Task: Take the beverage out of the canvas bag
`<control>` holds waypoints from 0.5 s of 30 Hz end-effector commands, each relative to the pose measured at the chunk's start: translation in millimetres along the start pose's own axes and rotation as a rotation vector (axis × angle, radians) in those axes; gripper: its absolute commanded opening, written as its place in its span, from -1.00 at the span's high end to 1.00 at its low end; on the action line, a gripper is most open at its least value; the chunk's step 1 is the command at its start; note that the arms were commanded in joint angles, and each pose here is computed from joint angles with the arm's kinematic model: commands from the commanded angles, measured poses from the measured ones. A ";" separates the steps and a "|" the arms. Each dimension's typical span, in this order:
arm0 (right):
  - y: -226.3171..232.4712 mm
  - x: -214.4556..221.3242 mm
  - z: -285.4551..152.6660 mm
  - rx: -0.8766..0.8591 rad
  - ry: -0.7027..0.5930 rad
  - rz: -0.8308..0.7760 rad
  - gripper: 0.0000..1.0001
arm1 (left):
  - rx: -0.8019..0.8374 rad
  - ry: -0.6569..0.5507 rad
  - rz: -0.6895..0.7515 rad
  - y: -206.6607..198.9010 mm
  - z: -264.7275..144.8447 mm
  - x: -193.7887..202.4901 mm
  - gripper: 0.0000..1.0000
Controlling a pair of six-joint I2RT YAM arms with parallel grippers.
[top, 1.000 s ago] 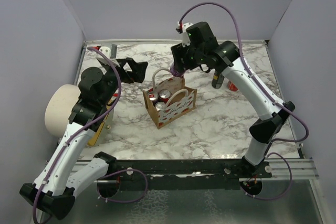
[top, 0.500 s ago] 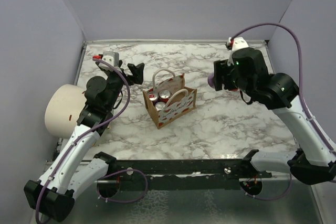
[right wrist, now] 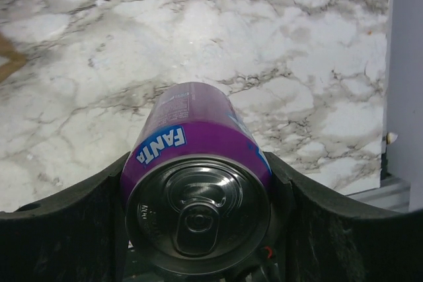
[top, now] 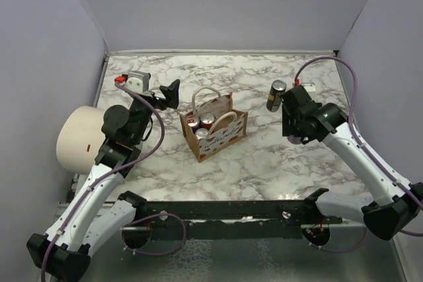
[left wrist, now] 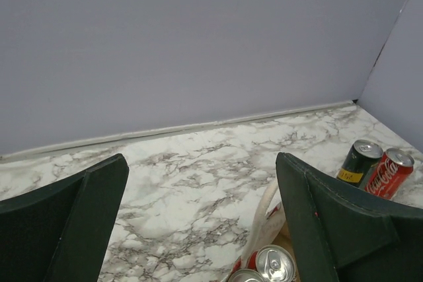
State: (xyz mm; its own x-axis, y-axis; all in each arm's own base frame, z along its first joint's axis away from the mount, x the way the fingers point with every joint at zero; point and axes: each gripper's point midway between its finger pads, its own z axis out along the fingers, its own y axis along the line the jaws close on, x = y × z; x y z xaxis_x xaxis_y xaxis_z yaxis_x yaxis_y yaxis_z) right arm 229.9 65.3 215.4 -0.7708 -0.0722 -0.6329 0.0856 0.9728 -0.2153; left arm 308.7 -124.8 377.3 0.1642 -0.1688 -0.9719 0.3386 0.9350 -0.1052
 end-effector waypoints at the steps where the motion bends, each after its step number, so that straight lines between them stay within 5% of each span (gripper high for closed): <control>1: -8.6 -21.4 40.7 -0.031 -0.033 0.137 0.96 | -0.021 -0.051 0.063 5.4 -11.4 -9.6 -0.94; 15: -101.9 -52.6 188.3 0.140 0.098 0.288 0.96 | 0.006 -0.076 0.054 -1.7 -23.3 -16.5 -0.95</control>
State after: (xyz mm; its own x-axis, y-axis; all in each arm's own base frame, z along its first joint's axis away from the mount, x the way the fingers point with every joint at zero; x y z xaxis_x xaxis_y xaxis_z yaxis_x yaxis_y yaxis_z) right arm 312.8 -48.2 109.7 -0.8493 0.2452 -0.4676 0.3623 0.9148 -0.1784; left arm 288.8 -115.4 381.0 0.2245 -0.1389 -0.9645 0.3279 0.9428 -0.0595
